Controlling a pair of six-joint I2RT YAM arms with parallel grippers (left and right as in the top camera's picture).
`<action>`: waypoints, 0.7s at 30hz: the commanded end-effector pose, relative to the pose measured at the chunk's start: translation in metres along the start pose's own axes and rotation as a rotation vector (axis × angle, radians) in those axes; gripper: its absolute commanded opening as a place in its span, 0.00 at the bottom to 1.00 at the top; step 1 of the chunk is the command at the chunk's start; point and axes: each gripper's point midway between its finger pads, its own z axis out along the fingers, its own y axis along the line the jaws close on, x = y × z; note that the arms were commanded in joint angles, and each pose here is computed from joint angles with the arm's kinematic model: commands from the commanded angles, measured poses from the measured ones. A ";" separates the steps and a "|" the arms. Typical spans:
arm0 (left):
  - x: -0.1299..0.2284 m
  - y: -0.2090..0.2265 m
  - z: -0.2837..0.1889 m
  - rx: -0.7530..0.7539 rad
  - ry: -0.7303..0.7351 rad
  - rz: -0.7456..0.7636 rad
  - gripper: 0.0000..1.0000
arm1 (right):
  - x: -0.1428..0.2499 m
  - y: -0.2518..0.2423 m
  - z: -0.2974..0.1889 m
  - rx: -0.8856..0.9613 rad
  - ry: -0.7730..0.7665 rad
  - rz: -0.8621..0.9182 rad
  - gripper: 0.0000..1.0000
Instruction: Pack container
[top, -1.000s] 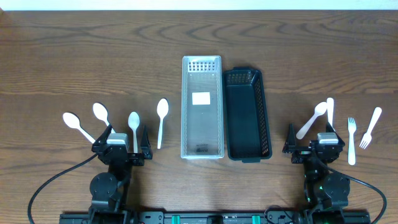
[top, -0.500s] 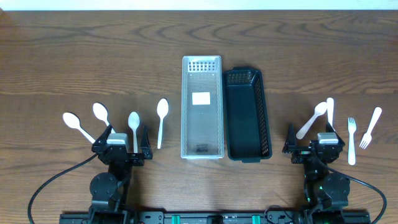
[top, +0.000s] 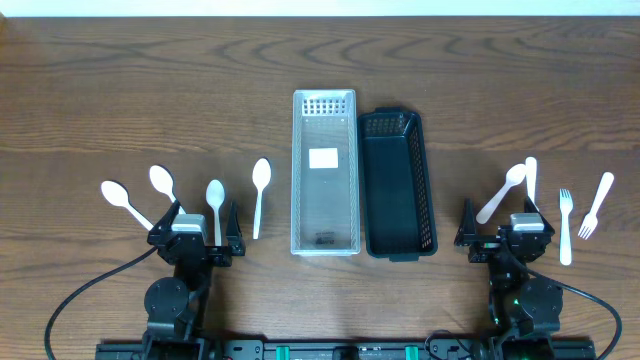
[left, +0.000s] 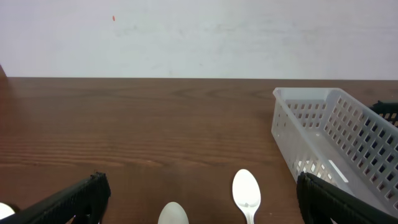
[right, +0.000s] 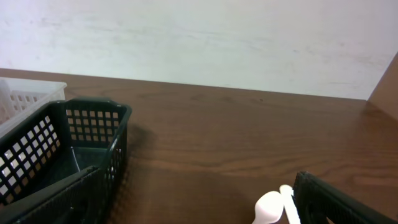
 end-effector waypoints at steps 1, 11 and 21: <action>0.018 0.002 0.002 -0.009 0.042 0.000 0.98 | 0.001 0.004 0.000 -0.020 0.004 -0.012 0.99; 0.008 0.002 -0.002 -0.019 0.074 -0.231 0.98 | 0.006 0.004 -0.001 -0.018 0.065 0.082 0.99; -0.083 -0.002 0.018 -0.050 0.243 -0.254 0.98 | -0.048 -0.016 0.009 0.087 0.312 0.092 0.99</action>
